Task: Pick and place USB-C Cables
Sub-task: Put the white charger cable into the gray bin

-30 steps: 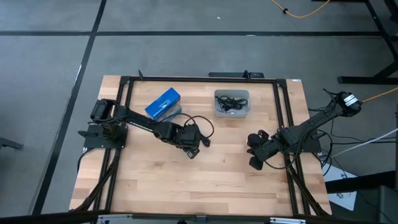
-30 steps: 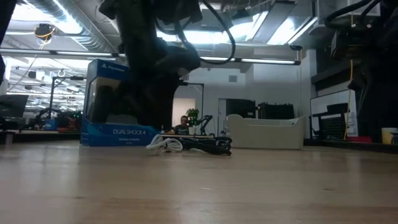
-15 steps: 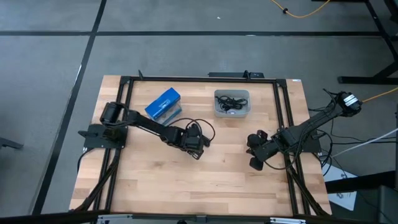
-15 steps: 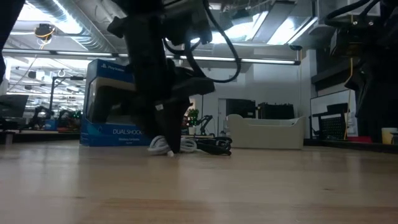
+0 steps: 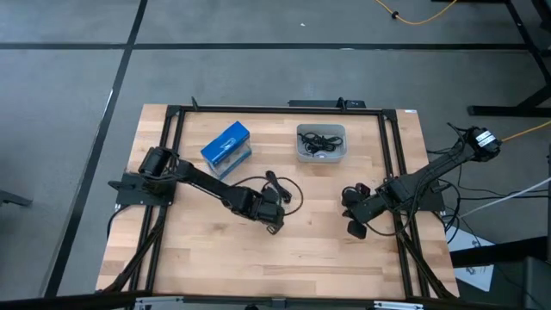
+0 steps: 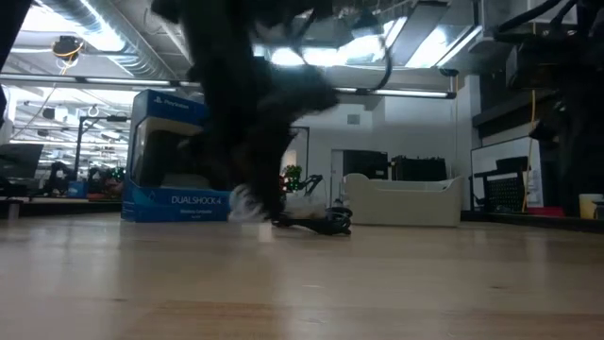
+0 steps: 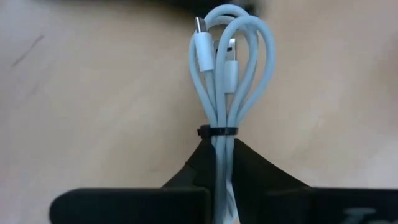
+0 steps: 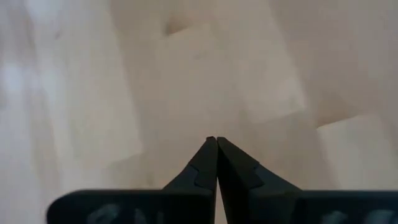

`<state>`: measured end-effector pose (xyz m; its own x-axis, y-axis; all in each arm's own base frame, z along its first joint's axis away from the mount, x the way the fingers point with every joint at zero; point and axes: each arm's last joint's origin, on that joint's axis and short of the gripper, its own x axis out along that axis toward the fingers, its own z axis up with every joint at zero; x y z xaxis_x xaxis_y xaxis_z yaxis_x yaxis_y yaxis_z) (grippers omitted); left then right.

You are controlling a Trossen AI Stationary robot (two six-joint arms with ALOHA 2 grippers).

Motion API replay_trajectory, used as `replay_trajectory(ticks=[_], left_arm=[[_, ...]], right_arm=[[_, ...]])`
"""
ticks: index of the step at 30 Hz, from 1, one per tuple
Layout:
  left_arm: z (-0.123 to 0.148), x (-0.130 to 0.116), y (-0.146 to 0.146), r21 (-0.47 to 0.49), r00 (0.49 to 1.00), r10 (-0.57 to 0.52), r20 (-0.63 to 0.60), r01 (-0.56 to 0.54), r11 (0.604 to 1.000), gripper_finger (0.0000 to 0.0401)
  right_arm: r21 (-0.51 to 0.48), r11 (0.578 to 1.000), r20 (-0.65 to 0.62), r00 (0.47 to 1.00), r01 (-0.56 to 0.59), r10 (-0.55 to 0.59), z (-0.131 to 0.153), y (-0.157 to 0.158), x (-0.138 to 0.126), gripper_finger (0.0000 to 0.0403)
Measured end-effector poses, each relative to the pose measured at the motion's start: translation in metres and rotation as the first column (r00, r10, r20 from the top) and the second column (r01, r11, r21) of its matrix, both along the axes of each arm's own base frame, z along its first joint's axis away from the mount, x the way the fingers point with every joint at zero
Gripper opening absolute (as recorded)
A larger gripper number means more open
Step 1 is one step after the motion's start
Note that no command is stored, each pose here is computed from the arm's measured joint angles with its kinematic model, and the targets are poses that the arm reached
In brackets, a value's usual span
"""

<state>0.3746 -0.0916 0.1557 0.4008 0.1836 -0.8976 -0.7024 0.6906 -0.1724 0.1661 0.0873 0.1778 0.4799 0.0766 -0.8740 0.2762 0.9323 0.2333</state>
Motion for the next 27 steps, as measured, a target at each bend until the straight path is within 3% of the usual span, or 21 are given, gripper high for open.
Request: replay_trajectory(ticks=[7, 14, 22, 27], left_arm=[[0.04, 0.025, 0.0, 0.131, 0.98, -0.167, 0.105, 0.153, 0.979, 0.0021], [0.076, 0.045, 0.013, 0.289, 0.921, -0.361, 0.142, 0.311, 0.906, 0.002], [0.082, 0.054, 0.019, 0.341, 0.871, -0.458, 0.179, 0.382, 0.859, 0.0019], [0.083, 0.053, 0.008, 0.371, 0.839, -0.518, 0.164, 0.434, 0.821, 0.0018]], right_arm=[[0.137, 0.988, 0.0, 0.997, -0.073, 0.074, 0.003, 0.011, 0.0, 0.0014], [0.168, 0.971, 0.092, 0.984, -0.168, 0.154, 0.008, 0.03, -0.003, 0.0014], [0.023, 0.999, 0.285, 0.958, -0.039, 0.031, 0.015, 0.031, 0.003, 0.0014], [-0.119, 0.992, 0.36, 0.933, 0.05, -0.004, 0.017, 0.023, 0.008, 0.0014]])
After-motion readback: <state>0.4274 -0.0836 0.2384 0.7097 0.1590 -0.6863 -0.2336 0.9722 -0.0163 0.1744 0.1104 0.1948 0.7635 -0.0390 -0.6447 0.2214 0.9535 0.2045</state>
